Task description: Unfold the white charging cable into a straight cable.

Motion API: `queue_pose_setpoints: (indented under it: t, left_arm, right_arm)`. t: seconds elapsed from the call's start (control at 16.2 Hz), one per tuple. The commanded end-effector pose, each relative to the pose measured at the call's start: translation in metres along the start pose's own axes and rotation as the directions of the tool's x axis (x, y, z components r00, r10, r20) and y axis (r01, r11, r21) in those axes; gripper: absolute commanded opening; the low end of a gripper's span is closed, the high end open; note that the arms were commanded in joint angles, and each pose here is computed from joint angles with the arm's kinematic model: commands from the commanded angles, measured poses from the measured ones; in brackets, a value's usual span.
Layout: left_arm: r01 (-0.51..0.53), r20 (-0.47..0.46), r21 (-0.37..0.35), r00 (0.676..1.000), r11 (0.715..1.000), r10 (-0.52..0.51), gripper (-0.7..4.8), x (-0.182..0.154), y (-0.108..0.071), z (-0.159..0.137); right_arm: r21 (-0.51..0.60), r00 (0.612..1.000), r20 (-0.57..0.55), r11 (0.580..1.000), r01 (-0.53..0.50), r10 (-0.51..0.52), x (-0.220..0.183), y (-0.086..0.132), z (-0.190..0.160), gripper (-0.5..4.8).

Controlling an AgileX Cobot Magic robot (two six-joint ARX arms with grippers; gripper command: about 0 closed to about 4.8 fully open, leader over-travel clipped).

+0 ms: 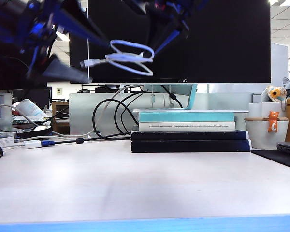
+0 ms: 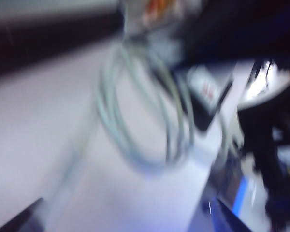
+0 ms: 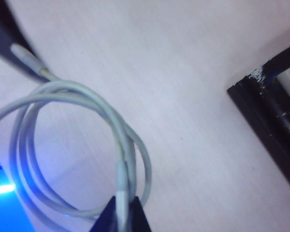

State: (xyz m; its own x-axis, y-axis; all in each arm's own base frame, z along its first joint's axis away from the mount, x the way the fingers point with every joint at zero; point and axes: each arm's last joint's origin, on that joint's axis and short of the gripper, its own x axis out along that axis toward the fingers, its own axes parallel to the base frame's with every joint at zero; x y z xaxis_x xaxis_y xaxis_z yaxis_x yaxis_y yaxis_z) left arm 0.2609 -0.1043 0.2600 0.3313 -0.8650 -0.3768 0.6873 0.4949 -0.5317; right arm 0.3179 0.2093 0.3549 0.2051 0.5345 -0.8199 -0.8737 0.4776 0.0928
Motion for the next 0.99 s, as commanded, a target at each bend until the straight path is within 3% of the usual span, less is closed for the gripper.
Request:
queue_pose_setpoints:
  t: [0.06,0.19,0.37,0.56,0.68,0.8,0.99]
  left_arm:
    - [0.074,0.116,0.065,0.99,0.995,-0.081,4.79,-0.002,-0.007,0.017]
    - [0.108,0.145,0.113,0.982,0.988,-0.124,4.79,-0.003,-0.009,0.022]
    - [0.134,0.14,0.035,0.98,0.99,-0.138,4.79,-0.003,-0.01,0.022]
    - [0.184,0.184,0.002,0.966,0.983,-0.182,4.79,-0.005,-0.014,0.029]
    - [0.207,0.24,-0.021,0.951,0.978,-0.196,4.79,-0.007,-0.017,0.036]
    - [0.145,0.287,-0.07,0.951,0.987,-0.12,4.79,-0.007,-0.015,0.038]
    - [0.04,0.312,-0.113,0.95,0.993,-0.003,4.79,-0.007,-0.01,0.036]
  right_arm:
    - [-0.01,1.0,0.024,1.0,0.004,-0.004,-0.009,0.004,0.001,-0.06]
    - [-0.013,0.999,0.032,1.0,0.009,-0.008,-0.013,0.005,0.001,-0.06]
    - [-0.032,0.998,0.045,0.999,0.039,-0.038,-0.015,0.006,0.003,-0.06]
    - [-0.05,0.992,0.111,0.997,0.066,-0.06,-0.016,0.004,0.01,-0.06]
    - [-0.064,0.975,0.171,0.986,0.154,-0.141,-0.018,0.0,0.017,-0.06]
    - [-0.046,0.918,0.218,0.936,0.348,-0.331,-0.026,-0.005,0.025,-0.06]
    - [-0.035,0.884,0.284,0.918,0.396,-0.37,-0.038,-0.004,0.029,-0.06]
